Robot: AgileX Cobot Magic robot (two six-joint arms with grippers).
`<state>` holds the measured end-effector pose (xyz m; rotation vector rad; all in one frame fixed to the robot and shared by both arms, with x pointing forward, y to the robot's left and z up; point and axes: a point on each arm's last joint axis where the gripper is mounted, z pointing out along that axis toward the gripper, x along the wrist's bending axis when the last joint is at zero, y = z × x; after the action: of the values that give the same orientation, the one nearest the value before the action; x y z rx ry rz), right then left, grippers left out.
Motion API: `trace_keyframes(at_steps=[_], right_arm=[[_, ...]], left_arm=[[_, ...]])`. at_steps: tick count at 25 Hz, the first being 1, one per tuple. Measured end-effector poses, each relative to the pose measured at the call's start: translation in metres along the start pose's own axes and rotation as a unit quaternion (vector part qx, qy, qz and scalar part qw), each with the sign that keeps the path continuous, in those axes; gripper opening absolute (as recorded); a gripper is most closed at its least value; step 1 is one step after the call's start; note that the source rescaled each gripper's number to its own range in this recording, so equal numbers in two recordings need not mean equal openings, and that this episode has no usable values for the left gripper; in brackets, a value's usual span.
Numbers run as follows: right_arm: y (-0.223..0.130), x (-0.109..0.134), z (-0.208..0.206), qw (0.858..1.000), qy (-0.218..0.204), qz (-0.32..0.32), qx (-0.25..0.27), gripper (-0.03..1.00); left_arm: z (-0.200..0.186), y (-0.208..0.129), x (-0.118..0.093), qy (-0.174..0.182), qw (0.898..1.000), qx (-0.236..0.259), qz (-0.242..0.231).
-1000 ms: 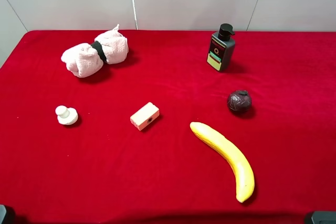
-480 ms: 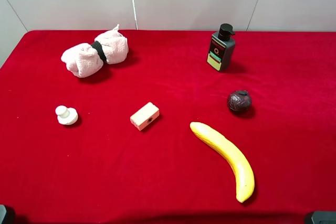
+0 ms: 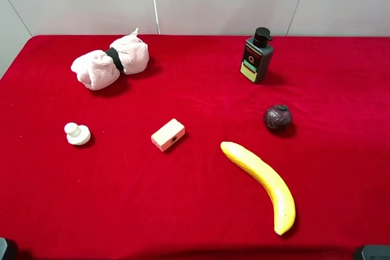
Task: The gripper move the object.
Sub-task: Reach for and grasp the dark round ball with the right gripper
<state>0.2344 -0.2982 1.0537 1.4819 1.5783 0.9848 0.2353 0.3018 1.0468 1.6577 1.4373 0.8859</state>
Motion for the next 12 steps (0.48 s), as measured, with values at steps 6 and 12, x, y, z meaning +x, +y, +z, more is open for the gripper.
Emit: trace_keyframes(at_steps=[6,12], right_arm=[[0.005,0.0,0.002,1.0,0.0,0.0,0.011,1.0],[0.028,-0.001,0.006,1.0,0.001,0.0,0.032,1.0]], left_arm=[[0.0,0.0,0.0,0.0,1.0,0.0,0.0],[0.0,0.0,0.0,0.0,1.0,0.0,0.0]])
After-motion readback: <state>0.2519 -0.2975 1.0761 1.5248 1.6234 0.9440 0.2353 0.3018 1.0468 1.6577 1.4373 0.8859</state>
